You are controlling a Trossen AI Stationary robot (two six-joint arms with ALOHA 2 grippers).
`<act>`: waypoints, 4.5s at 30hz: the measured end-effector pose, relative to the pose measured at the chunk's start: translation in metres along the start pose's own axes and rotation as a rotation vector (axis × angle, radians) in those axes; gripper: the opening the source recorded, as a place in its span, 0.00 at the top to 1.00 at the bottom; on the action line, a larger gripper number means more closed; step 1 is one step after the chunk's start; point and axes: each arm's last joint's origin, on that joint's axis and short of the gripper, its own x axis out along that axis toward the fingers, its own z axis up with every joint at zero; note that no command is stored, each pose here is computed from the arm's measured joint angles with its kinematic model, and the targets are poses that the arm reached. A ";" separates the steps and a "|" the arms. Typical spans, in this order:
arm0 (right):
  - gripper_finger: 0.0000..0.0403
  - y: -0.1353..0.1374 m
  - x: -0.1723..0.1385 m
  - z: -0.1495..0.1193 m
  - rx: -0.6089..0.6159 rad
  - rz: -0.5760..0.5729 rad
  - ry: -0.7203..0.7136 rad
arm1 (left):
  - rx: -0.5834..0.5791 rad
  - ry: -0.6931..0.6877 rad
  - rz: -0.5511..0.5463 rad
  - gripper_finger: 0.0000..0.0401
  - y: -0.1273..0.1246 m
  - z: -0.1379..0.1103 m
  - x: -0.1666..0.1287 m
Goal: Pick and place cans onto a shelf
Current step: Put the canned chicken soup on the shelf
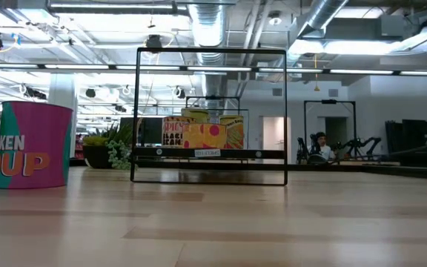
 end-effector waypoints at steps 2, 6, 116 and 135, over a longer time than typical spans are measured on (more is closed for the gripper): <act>0.95 0.004 0.016 0.002 0.003 -0.064 0.023 | 0.024 0.032 0.032 1.00 0.013 0.001 0.009; 0.96 0.003 0.053 0.006 0.003 -0.159 0.118 | 0.081 0.131 0.089 1.00 0.038 -0.013 0.028; 0.93 -0.049 0.019 0.029 0.094 0.199 0.073 | 0.118 0.855 -0.343 0.67 0.044 -0.191 0.118; 0.95 -0.051 0.019 0.027 0.085 0.152 0.076 | 0.109 0.952 -0.287 1.00 0.058 -0.176 0.097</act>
